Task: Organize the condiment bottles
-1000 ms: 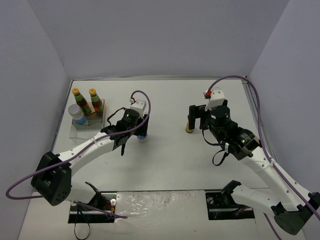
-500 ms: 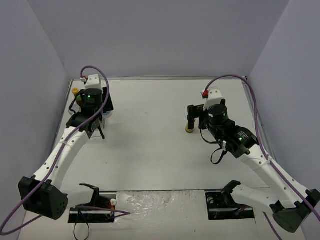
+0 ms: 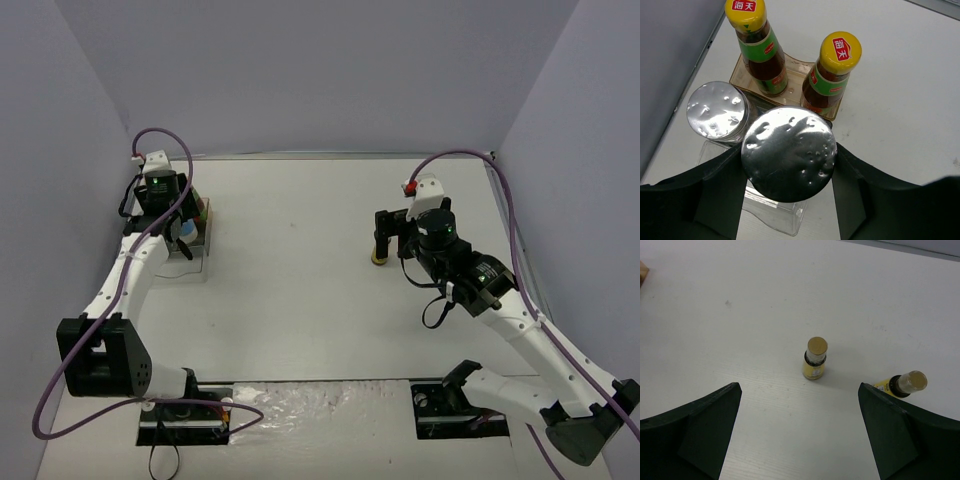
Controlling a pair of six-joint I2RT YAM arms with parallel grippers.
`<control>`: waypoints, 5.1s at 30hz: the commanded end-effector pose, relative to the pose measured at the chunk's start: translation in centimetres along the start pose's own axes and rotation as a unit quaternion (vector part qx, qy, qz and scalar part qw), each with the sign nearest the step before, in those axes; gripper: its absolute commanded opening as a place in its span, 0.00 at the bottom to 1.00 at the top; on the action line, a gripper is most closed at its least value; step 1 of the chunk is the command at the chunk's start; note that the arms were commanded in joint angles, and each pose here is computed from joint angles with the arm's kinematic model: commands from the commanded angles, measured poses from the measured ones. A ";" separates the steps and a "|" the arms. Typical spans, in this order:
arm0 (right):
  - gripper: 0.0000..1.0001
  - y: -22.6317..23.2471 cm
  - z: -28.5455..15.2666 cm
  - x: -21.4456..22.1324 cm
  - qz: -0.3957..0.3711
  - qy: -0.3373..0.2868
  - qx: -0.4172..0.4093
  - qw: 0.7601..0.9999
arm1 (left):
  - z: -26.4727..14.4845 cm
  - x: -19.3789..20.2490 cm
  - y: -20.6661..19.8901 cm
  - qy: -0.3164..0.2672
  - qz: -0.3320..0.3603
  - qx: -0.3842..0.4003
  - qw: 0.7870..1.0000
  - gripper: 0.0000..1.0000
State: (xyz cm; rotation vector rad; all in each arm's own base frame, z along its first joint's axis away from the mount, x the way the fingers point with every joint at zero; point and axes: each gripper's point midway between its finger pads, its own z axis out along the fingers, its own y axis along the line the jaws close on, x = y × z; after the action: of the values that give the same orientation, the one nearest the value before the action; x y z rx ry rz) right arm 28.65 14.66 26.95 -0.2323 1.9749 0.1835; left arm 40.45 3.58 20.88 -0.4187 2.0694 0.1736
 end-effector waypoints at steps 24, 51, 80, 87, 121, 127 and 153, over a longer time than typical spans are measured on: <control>1.00 0.2 0.4 -0.8 0.006 -0.018 -0.003 1.000 | 2.9 -0.8 -1.8 -0.022 -0.034 0.034 0.999 0.29; 0.99 0.5 1.7 1.5 0.024 0.011 0.000 1.000 | -3.2 -1.4 -4.3 -0.005 -0.024 0.103 0.994 0.97; 0.98 -0.2 -4.2 -4.9 0.061 -0.095 -0.029 0.993 | -19.5 7.8 -43.1 -0.106 0.192 0.610 0.762 0.91; 0.98 -0.4 -4.8 -4.6 0.070 -0.096 -0.032 0.992 | -19.1 9.9 -45.8 -0.095 0.197 0.631 0.744 0.86; 0.98 -0.8 -5.4 -3.7 0.069 -0.088 -0.030 0.993 | -17.0 6.3 -37.9 -0.139 0.161 0.506 0.836 0.01; 0.98 -0.1 -4.1 -3.0 0.058 -0.071 -0.036 0.995 | -14.7 1.7 -27.3 -0.146 0.116 0.382 0.905 0.00; 0.98 2.5 -1.8 -1.4 0.037 -0.051 -0.092 0.994 | -5.5 -2.8 7.0 -0.145 -0.065 -0.021 0.987 0.00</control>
State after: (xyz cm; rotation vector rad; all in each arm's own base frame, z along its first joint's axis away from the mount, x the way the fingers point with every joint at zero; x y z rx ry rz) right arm 26.56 16.54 27.07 -0.2791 1.9484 0.3860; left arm 32.36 8.83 21.59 -0.5379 1.9157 0.2375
